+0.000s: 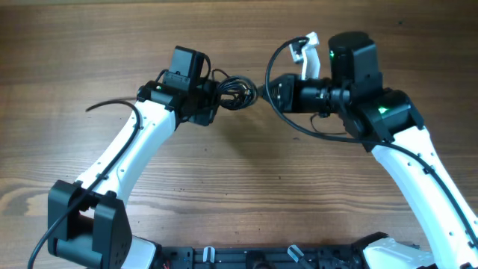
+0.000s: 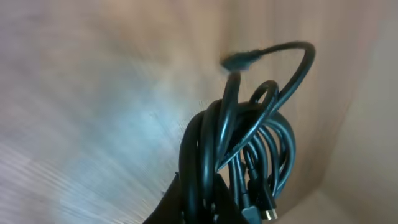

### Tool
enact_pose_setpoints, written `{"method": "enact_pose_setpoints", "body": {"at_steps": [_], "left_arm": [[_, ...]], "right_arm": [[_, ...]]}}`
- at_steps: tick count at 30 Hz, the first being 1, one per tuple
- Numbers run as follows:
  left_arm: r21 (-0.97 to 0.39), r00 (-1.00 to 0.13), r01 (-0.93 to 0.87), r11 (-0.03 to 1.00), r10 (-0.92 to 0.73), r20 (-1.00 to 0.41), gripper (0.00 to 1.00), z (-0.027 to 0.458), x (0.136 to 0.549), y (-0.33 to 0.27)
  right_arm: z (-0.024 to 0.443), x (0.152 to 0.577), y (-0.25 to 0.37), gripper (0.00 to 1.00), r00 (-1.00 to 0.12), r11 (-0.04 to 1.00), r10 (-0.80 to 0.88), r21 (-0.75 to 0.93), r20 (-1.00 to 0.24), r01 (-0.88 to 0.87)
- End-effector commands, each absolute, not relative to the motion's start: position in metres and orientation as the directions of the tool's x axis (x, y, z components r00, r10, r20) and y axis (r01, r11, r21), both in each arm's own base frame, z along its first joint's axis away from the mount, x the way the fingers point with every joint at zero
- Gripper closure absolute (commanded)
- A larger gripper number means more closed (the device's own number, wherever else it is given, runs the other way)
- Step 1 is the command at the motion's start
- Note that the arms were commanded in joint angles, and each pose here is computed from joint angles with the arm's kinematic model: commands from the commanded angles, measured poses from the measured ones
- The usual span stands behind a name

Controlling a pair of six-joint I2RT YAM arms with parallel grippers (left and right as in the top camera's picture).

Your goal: Untangle cables

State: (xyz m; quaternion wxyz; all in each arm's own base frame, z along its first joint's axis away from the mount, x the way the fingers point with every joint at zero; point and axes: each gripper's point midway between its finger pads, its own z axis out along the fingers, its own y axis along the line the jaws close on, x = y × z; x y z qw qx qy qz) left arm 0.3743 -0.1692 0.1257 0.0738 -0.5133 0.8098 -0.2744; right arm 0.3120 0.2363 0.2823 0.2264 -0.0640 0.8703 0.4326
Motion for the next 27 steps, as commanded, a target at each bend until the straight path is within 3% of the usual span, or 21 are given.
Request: {"method": "enact_pose_setpoints", "body": {"at_steps": [1,3,5,9,18,22,27], "left_arm": [[-0.663,-0.866,-0.235,0.711,-0.463,-0.19,0.96,0.154,0.39,-0.199],[-0.653,-0.892,0.096,0.752,-0.227,-0.392,0.96,0.172,0.394,-0.216],[-0.577,-0.815,0.387,0.72,-0.026,-0.579,0.96,0.188,0.395,-0.23],[-0.36,-0.632,0.63,0.689,0.185,-0.753,0.96,0.195,0.4,-0.232],[-0.002,-0.32,0.821,0.57,0.458,-0.829,0.96,0.193,0.404,-0.227],[0.1,-0.229,0.843,0.529,0.52,-0.823,0.96,0.194,0.408,-0.221],[0.111,-0.22,0.834,0.54,0.51,-0.831,0.96,0.199,0.412,-0.217]], "right_arm": [[0.263,0.325,0.22,0.76,-0.866,0.726,0.073,0.622,-0.494,-0.293],[0.262,0.327,0.218,0.64,-0.85,0.741,0.044,0.588,-0.526,-0.325],[0.262,0.327,0.217,0.59,-0.84,0.742,0.024,0.573,-0.542,-0.348],[0.262,0.331,0.211,0.56,-0.832,0.749,0.022,0.56,-0.554,-0.353],[0.26,0.341,0.198,0.4,-0.789,0.765,-0.029,0.495,-0.613,-0.412],[0.247,0.336,0.197,0.25,-0.762,0.761,-0.15,0.419,-0.63,-0.495],[0.221,0.341,0.194,0.3,-0.795,0.783,-0.182,0.403,-0.579,-0.473]]}}
